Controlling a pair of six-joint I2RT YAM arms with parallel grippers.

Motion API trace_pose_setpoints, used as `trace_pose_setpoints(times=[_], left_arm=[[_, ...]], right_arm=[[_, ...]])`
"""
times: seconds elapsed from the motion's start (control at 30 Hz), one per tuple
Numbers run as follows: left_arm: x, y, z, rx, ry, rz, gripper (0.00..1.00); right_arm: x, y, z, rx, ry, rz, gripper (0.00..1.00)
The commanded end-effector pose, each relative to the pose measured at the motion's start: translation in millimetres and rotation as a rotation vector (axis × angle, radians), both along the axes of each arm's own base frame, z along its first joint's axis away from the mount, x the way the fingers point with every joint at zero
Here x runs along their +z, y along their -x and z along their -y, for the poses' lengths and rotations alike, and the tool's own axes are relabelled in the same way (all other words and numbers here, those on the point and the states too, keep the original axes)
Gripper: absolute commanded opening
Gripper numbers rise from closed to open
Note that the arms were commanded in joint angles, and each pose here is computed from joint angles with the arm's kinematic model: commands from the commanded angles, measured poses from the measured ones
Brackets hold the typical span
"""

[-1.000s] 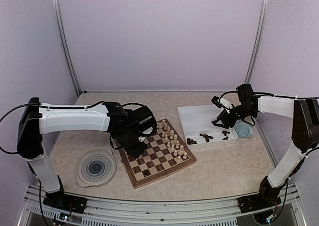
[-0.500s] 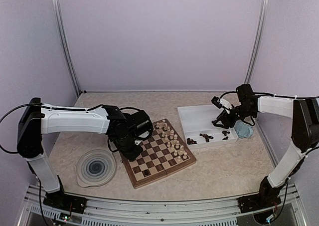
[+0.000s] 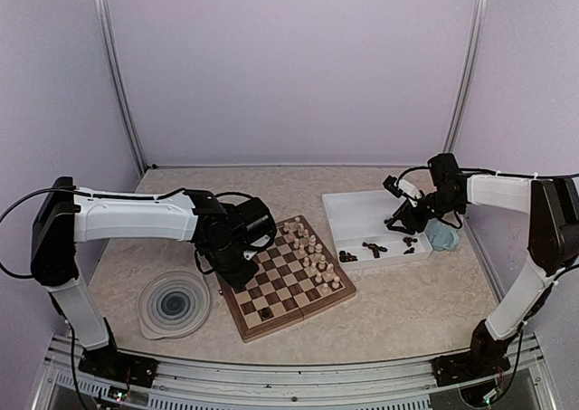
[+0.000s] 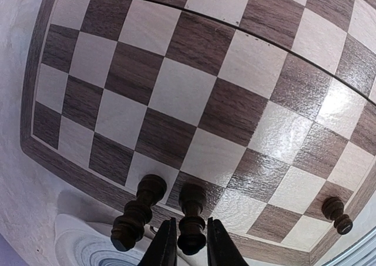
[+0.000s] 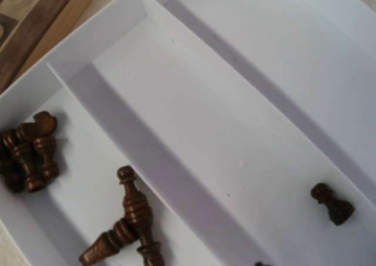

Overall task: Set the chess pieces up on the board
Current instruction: Place the queen at d8.

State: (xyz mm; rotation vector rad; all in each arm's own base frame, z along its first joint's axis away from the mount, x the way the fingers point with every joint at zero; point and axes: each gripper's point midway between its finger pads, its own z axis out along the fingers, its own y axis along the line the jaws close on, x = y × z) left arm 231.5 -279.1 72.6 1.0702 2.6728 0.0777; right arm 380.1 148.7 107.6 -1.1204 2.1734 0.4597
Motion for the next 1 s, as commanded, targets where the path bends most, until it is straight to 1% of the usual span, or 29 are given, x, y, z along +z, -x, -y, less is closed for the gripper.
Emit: trace_pose_setpoints(times=[0.0,0.23,0.33,0.5,0.57,0.67,0.77,0.9,0.93,0.97], left_arm=[[7.3,-2.0,1.1,0.014,0.031,0.016,0.23],[16.3,-2.4,0.3,0.019,0.032,0.026,0.29],[42.2,-7.8,9.0,0.018,0.066,0.068,0.34],[113.2,-17.2,36.6,-0.021,0.243,0.148,0.41],[133.5,-23.5,42.4,-0.031,0.289,0.191,0.43],[155.5,-42.2,47.8,-0.01,0.357,0.276,0.47],[170.3,-61.4,57.0,0.023,0.446,0.356,0.48],[188.0,-81.7,70.8,0.073,0.605,0.461,0.53],[198.4,-85.6,77.4,0.074,0.672,0.489,0.55],[198.8,-85.4,80.9,0.068,0.724,0.495,0.59]], right_arm=[[-8.7,6.9,-6.8,0.025,-0.006,-0.029,0.48],[-5.3,7.1,-8.9,0.029,-0.018,-0.031,0.48],[5.0,5.8,-11.0,0.033,-0.032,-0.015,0.48],[18.6,3.4,-9.7,0.039,-0.033,0.018,0.48],[18.2,3.4,-8.0,0.042,-0.026,0.012,0.48],[14.2,5.5,-5.6,0.058,-0.011,-0.011,0.48],[9.1,10.3,-4.0,0.091,0.012,-0.027,0.46],[-0.8,13.4,0.0,0.121,0.059,-0.039,0.42],[-4.2,13.2,0.7,0.127,0.073,-0.04,0.4],[-8.2,13.1,1.1,0.136,0.092,-0.039,0.4]])
